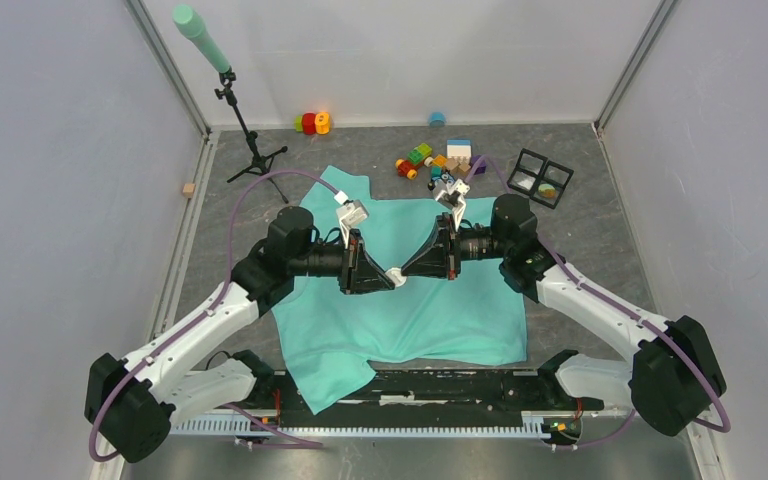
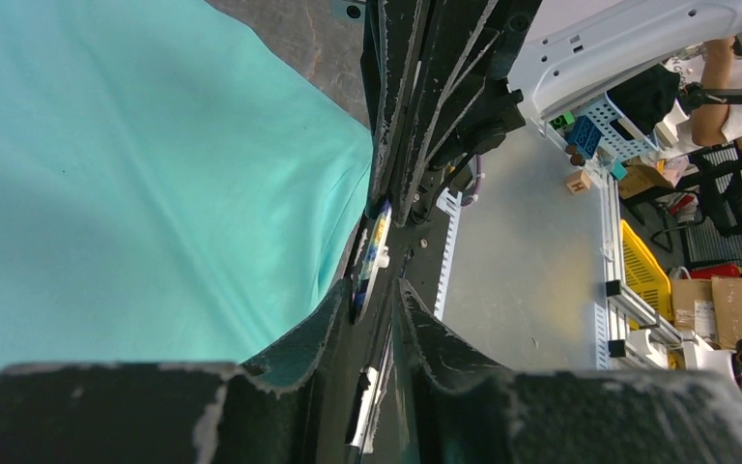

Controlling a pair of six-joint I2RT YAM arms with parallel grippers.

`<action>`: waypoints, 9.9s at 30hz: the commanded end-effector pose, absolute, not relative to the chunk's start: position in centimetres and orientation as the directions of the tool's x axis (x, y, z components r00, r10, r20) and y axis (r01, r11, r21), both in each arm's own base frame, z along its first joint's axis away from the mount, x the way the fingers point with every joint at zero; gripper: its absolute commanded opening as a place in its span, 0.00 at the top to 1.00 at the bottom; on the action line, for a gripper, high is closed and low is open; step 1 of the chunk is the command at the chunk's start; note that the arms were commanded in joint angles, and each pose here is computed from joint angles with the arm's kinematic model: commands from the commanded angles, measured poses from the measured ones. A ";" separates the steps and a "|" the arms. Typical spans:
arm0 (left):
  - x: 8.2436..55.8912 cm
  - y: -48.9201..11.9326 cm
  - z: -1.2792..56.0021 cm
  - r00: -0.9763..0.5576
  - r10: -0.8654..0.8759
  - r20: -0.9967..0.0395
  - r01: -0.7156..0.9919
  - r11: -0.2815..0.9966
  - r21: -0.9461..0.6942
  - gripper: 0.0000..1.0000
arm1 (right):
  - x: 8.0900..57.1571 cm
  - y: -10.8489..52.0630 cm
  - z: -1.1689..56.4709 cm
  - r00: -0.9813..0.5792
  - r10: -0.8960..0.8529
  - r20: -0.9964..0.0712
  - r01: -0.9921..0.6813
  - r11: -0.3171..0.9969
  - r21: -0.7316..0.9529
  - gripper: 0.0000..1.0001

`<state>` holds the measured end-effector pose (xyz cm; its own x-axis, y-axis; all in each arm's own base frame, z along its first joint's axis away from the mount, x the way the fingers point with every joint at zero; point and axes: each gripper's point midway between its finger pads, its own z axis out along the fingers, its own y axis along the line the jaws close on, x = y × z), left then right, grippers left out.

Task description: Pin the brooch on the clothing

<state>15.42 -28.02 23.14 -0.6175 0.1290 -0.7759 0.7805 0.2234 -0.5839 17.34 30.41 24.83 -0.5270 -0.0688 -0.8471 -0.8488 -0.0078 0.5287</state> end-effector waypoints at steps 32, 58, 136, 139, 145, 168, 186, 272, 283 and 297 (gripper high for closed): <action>14.3 -28.2 25.1 -0.572 0.102 -0.814 0.819 0.137 -0.558 0.98 | 16.2 31.3 25.6 -0.476 -0.065 -0.877 -0.876 -0.055 0.479 0.44; 13.9 -28.3 25.1 -0.580 0.110 -0.807 0.814 0.114 -0.570 0.98 | 19.1 32.3 19.9 -0.579 -0.182 -0.795 -0.815 0.138 0.562 1.00; 22.8 -11.8 9.8 -0.660 -0.378 -0.649 -0.010 0.868 -0.496 0.98 | 20.7 40.9 3.2 -0.435 -0.542 -0.719 -0.721 0.688 -0.083 0.59; 22.6 -11.9 9.6 -0.666 -0.375 -0.644 -0.008 0.867 -0.498 0.98 | 20.6 40.7 2.6 -0.443 -0.551 -0.708 -0.721 0.688 -0.084 0.65; 22.1 -12.4 8.8 -0.709 -0.344 -0.616 0.010 0.868 -0.496 0.98 | 20.2 39.7 1.0 -0.486 -0.564 -0.668 -0.703 0.706 -0.085 0.77; 18.0 -15.0 4.6 -0.811 -0.256 -0.526 0.040 0.873 -0.487 0.98 | 19.6 39.8 2.3 -0.494 -0.473 -0.729 -0.695 0.719 0.005 1.00; 18.6 -16.4 3.9 -0.822 -0.230 -0.522 0.050 0.882 -0.468 0.98 | 18.0 41.1 5.0 -0.480 -0.340 -0.809 -0.739 0.653 0.164 1.00; 18.0 -19.3 3.3 -0.830 -0.170 -0.531 0.125 0.872 -0.474 0.98 | 17.0 39.6 1.8 -0.443 -0.363 -0.820 -0.791 0.588 0.167 1.00; 17.9 -18.9 3.4 -0.829 -0.177 -0.530 0.108 0.880 -0.463 0.98 | 17.4 38.7 3.2 -0.429 -0.321 -0.845 -0.775 0.611 0.162 1.00; 16.8 -20.1 5.3 -0.851 -0.143 -0.506 0.142 0.864 -0.484 0.98 | 19.2 37.3 4.6 -0.436 -0.275 -0.857 -0.709 0.691 0.139 1.00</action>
